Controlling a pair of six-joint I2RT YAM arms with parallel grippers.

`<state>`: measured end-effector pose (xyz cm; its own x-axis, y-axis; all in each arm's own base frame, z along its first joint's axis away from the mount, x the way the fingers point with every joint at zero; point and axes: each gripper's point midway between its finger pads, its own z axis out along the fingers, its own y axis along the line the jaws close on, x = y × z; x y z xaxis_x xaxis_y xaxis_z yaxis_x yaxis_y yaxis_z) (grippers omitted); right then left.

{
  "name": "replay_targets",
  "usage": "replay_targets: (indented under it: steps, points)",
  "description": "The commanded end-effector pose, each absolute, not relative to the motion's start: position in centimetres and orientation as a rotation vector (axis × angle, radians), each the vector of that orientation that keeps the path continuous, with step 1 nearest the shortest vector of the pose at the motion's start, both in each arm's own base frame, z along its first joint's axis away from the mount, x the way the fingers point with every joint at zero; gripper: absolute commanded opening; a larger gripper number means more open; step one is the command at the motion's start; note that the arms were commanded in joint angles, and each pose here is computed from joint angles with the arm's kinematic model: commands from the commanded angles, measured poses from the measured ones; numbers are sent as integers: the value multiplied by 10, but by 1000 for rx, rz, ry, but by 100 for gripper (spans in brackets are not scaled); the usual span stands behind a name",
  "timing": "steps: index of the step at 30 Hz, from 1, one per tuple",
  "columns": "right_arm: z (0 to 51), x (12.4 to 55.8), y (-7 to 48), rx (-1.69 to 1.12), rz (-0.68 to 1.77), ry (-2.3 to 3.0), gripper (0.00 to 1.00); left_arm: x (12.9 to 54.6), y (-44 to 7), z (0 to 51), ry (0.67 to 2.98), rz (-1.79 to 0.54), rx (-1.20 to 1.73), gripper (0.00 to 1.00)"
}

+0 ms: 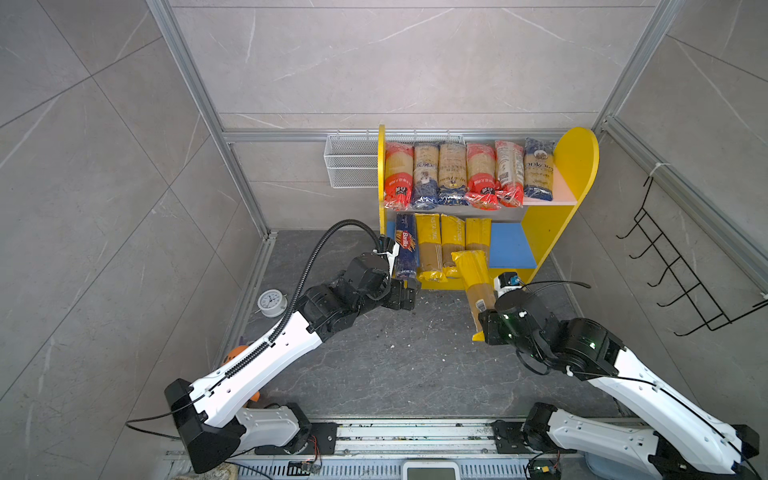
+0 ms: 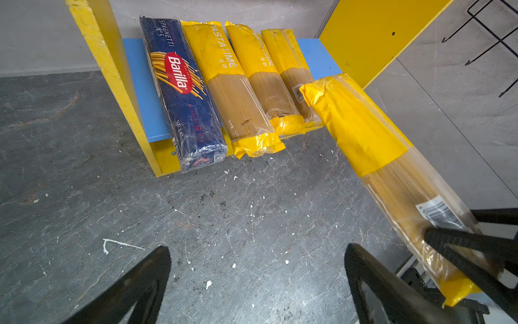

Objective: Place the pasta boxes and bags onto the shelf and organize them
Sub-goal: 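Set the packet beside the others while the left gripper pushes the row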

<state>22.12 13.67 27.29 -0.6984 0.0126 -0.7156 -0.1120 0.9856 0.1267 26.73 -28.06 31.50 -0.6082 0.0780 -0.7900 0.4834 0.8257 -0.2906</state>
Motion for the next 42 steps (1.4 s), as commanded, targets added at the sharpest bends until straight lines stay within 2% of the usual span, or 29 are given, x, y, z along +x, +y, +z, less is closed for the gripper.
replay_targets:
  steps: [1, 8, 20, 42]
  points:
    - [327, 262, 137, 27, 241, 2123, 0, 271, -295, 339, 2091, -683, 444, 100]
    - [330, 313, 119, 69, 209, 2099, 0, 283, -313, 336, 2085, -685, 479, 100]
    - [297, 401, 61, 167, 157, 2127, 0, 313, -371, 332, 2084, -770, 573, 100]
    - [238, 481, -2, 152, -167, 2132, 0, 322, -375, 328, 2103, -816, 597, 100]
